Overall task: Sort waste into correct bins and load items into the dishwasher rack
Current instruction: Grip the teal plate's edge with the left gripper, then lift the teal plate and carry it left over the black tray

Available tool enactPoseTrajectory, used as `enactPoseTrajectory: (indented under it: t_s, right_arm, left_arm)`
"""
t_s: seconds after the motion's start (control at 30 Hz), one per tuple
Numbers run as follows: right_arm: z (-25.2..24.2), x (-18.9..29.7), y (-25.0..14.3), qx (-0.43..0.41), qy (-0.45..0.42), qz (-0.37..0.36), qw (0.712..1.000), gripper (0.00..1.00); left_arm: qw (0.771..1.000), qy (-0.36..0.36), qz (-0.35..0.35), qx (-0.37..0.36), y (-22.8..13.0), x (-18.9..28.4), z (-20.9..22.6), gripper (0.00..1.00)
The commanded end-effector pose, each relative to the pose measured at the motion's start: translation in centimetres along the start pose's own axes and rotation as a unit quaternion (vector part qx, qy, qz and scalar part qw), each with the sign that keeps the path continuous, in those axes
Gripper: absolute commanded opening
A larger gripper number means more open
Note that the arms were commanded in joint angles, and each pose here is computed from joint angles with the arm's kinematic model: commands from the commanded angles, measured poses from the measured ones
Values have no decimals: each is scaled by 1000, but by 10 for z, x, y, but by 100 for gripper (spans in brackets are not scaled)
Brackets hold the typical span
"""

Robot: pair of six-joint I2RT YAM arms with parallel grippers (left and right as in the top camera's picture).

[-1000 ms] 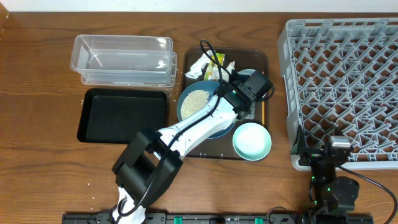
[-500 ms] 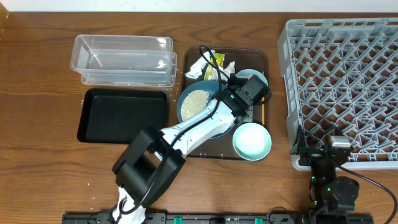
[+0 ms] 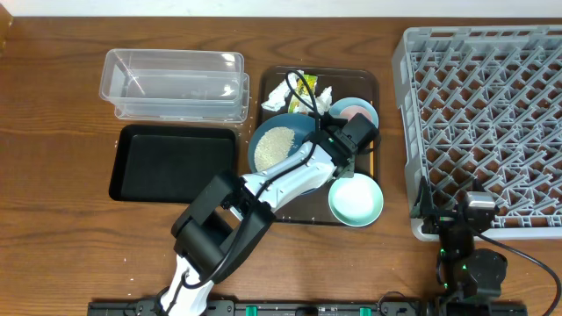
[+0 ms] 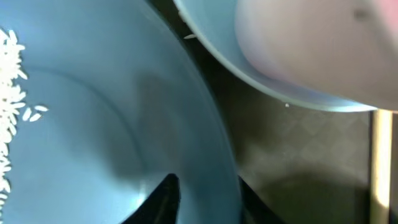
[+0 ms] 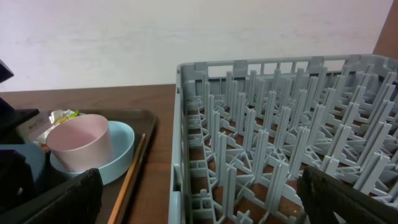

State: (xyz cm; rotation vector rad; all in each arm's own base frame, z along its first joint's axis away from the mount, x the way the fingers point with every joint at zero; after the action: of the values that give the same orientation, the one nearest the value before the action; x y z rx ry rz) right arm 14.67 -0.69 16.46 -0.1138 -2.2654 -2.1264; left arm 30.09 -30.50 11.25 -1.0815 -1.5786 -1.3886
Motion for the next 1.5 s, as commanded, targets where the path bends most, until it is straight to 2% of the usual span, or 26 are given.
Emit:
enactPoseTrajectory:
  t_s: [0.0,0.07,0.13,0.43,0.9,1.23,1.47]
  right_arm:
    - [-1,0,-1,6,-1,2,1000,99]
    - [-1,0,-1,6,-1,2,1000,99]
    - [-1,0,-1,6,-1,2,1000,99]
    - [-1,0,-1,6,-1,2,1000,99]
    - [-1,0,-1,6,-1,2,1000,99]
    - [-1,0,-1,6,-1,2,1000,99]
    - [-1,0,-1,6,-1,2,1000,99]
  left_arm:
    - [1000,13,6,-3,-5,-8,3,20]
    - [1000,12,5,-3,-4,-7,3,10]
    - [1000,10,4,-3,-4,-6,2,6]
    - [999,13,-31,-13,1,25,-5,6]
    - [995,-26,-91,-16,15,113,2,6]
    - [991,-28,-130,14,30,163,32,6]
    - [990,-52,-108,70,52,178,71,6]
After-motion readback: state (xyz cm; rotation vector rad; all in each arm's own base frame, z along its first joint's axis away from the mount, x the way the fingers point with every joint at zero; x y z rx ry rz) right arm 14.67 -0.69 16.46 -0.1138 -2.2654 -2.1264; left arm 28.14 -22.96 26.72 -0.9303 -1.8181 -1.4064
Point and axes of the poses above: each gripper's point midway between its finger pads, its own x axis back along the fingers, its own z axis along the line the jaws close on, y = z × x, the point moved 10 cm from there along x, back along the fingers, and after that the axes turned 7 degrees about x, right-handed, at the moved point
